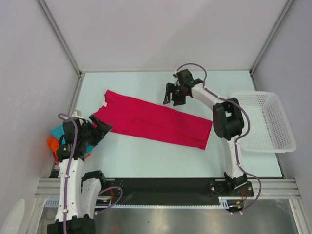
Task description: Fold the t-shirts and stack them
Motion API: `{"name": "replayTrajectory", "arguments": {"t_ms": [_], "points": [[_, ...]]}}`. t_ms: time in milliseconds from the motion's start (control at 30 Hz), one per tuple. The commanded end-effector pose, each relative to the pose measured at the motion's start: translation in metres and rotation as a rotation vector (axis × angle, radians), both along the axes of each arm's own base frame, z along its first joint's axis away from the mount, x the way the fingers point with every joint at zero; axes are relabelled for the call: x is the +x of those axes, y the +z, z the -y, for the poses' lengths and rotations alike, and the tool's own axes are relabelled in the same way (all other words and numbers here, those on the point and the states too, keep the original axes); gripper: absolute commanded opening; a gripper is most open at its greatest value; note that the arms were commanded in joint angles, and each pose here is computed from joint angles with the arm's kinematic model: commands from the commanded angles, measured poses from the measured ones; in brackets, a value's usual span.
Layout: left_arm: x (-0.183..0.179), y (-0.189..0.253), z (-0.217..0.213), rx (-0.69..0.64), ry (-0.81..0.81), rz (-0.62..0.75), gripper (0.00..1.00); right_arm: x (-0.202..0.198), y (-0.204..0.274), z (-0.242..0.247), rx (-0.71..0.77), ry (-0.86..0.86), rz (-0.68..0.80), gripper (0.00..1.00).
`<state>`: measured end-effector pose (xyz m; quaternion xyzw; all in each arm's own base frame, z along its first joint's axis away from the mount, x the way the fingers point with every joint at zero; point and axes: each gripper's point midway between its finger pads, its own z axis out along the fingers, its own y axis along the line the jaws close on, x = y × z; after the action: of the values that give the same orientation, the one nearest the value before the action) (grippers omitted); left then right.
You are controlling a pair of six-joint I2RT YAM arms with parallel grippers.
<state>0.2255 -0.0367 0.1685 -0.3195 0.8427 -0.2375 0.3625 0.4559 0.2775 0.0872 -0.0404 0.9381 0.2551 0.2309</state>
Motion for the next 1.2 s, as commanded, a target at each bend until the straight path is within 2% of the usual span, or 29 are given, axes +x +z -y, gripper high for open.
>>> {"name": "replayTrajectory", "arguments": {"t_ms": [0, 133, 467, 767, 1067, 1167], "points": [[-0.017, -0.006, 0.007, -0.003, -0.048, -0.023, 0.78, 0.014, -0.031, -0.016, 0.021, 0.067, -0.022, 0.7], [-0.022, -0.01, 0.008, 0.005, -0.059, -0.032, 0.78, 0.021, -0.053, -0.011, -0.029, 0.062, -0.03, 0.7], [-0.016, -0.014, 0.008, -0.005, -0.068, -0.048, 0.78, 0.025, -0.072, -0.01, -0.066, 0.069, -0.055, 0.7], [-0.006, -0.026, 0.01, -0.033, -0.076, -0.067, 0.78, -0.013, -0.084, -0.022, -0.061, 0.099, -0.102, 0.69], [0.0, -0.039, 0.011, -0.047, -0.085, -0.085, 0.78, -0.048, -0.09, -0.064, -0.041, 0.204, -0.138, 0.69], [0.001, -0.04, 0.011, -0.046, -0.089, -0.082, 0.78, -0.044, -0.1, -0.068, -0.064, 0.216, -0.155, 0.62]]}}
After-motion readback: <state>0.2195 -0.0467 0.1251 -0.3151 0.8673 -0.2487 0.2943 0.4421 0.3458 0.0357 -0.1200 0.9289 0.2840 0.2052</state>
